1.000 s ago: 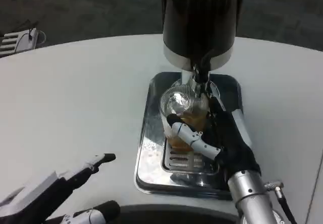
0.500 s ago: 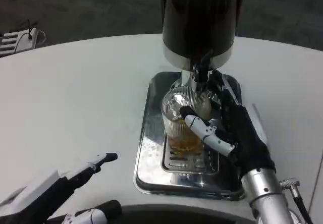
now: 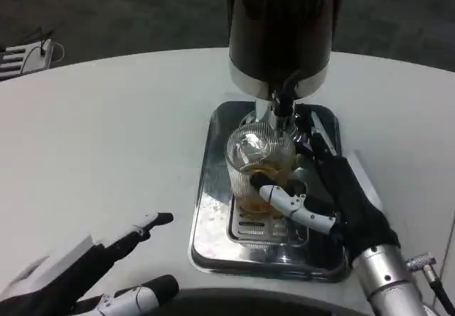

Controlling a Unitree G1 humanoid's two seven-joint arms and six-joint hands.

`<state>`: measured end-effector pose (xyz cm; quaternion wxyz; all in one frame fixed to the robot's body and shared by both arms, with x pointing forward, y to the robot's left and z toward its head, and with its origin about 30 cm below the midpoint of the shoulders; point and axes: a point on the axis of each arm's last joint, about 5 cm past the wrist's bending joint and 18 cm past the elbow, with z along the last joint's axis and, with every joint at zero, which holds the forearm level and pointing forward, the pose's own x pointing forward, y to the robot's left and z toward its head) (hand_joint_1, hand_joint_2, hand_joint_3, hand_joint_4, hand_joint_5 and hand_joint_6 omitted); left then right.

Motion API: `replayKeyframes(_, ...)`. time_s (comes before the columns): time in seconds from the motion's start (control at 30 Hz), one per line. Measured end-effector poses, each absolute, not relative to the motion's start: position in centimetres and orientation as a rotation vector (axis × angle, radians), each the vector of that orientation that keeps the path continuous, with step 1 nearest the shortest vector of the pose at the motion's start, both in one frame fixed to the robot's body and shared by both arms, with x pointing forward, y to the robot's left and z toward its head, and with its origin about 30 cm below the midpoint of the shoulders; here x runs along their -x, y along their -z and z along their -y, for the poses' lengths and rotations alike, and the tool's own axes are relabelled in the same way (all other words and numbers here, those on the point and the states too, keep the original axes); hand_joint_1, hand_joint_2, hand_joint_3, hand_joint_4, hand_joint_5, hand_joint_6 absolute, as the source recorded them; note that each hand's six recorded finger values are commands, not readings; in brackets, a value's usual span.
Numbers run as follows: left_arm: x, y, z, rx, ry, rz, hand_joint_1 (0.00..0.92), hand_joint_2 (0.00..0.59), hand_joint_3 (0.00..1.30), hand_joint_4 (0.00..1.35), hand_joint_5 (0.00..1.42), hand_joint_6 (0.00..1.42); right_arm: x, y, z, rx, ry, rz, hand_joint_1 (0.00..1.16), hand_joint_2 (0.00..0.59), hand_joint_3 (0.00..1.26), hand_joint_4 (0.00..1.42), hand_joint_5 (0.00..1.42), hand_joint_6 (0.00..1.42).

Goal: Grasp the cup under the faucet to collect the drink, then remove the cup.

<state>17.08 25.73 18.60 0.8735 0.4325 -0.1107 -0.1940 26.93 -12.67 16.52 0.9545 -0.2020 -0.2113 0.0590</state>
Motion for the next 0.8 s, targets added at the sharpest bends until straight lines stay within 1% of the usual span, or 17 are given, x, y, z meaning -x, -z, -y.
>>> replayKeyframes(0.17,-17.2,-18.7,-25.7,-0.902,0.403,0.226,0.0,0.135,0.1,0.05,0.09,0.07,-27.4,-16.7,12.0,0.454,-0.105,0.446,0.78,0.246,0.0,0.0,0.1,0.11)
replayKeyframes(0.47,-17.4,-18.7,-25.9,-0.897,0.41,0.211,0.0,0.135,0.11,0.05,0.1,0.07,-28.0,-16.3,10.8,0.44,-0.116,0.417,0.78,0.246,0.0,0.0,0.1,0.1)
replayKeyframes(0.8,-17.5,-18.8,-26.2,-0.888,0.426,0.196,0.0,0.136,0.12,0.05,0.1,0.08,-28.6,-16.3,9.6,0.444,-0.101,0.42,0.79,0.239,0.0,0.0,0.1,0.1)
